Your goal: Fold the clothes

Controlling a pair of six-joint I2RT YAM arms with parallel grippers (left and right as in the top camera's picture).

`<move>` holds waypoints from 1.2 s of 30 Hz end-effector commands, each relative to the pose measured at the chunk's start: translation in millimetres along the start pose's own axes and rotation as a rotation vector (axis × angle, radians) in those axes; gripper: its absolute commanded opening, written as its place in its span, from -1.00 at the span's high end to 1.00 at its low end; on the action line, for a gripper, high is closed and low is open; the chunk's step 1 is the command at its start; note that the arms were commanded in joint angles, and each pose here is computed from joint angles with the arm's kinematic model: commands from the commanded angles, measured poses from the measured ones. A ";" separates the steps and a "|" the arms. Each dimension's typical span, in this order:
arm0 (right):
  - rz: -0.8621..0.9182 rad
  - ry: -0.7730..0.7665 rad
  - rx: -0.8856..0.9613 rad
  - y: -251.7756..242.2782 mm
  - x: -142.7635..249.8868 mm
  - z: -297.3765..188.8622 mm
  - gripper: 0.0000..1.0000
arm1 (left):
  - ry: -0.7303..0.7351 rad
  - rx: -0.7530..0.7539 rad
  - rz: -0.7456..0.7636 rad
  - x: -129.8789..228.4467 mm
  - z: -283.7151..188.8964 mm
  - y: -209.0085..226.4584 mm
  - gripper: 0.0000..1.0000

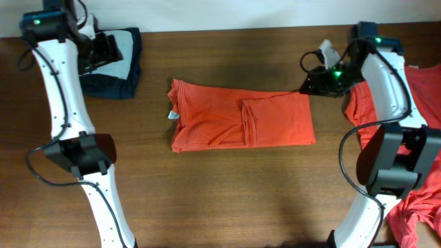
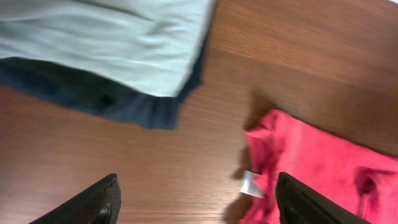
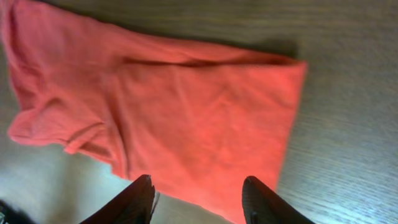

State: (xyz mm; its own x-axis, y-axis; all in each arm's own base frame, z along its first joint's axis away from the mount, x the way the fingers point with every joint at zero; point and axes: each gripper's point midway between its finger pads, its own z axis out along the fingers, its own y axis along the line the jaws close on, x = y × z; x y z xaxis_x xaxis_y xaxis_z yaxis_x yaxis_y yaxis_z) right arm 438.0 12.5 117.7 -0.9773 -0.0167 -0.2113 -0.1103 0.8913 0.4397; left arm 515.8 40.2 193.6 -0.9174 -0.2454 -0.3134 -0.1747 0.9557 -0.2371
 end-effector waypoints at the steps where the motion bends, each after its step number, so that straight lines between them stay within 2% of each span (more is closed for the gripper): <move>1: -0.003 0.010 -0.010 -9.4 9.8 18.2 -0.04 | -0.006 0.088 0.083 4.7 0.8 -53.6 -0.59; 5: -0.018 -0.014 -0.004 -20.6 12.3 40.0 -0.04 | 0.001 0.090 0.145 12.4 6.3 -83.1 -0.60; 9: -0.005 0.017 0.096 -48.8 31.4 62.3 -0.04 | 0.017 0.041 0.204 24.1 12.0 -103.6 -0.60; 18: 0.060 0.019 0.126 -67.1 56.1 94.8 -0.06 | 0.019 0.005 0.239 29.9 14.4 -113.6 -0.61; 22: 0.063 0.007 0.045 -57.2 63.7 106.8 -0.11 | 0.019 0.005 0.239 29.9 14.4 -113.6 -0.61; 23: 0.064 0.004 0.022 -53.9 65.0 108.7 -0.05 | 0.019 0.005 0.239 29.9 14.4 -113.6 -0.61; 26: 0.081 -0.007 -0.032 -45.4 64.9 111.1 0.37 | 0.019 0.005 0.239 29.9 14.4 -113.6 -0.61; 27: 0.082 -0.007 -0.034 -45.3 64.9 111.1 0.42 | 0.019 0.005 0.239 29.8 14.4 -113.7 -0.61; 30: 0.079 -0.019 -0.031 -47.0 61.7 109.5 0.92 | 0.019 0.005 0.239 29.9 14.4 -113.6 -0.61; 36: 0.140 -0.099 -0.001 -76.9 34.9 69.0 0.92 | 0.024 0.004 0.238 31.0 14.4 -113.4 -0.61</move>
State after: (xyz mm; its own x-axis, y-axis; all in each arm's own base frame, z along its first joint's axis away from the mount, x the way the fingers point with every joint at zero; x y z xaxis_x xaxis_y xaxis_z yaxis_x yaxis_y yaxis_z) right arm 413.6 8.4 7.7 -0.9703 0.0819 -0.2277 -0.0395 0.8750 0.4826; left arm 512.0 -80.6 191.8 -0.9459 -0.0045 -0.3245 0.0534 0.9842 -0.1691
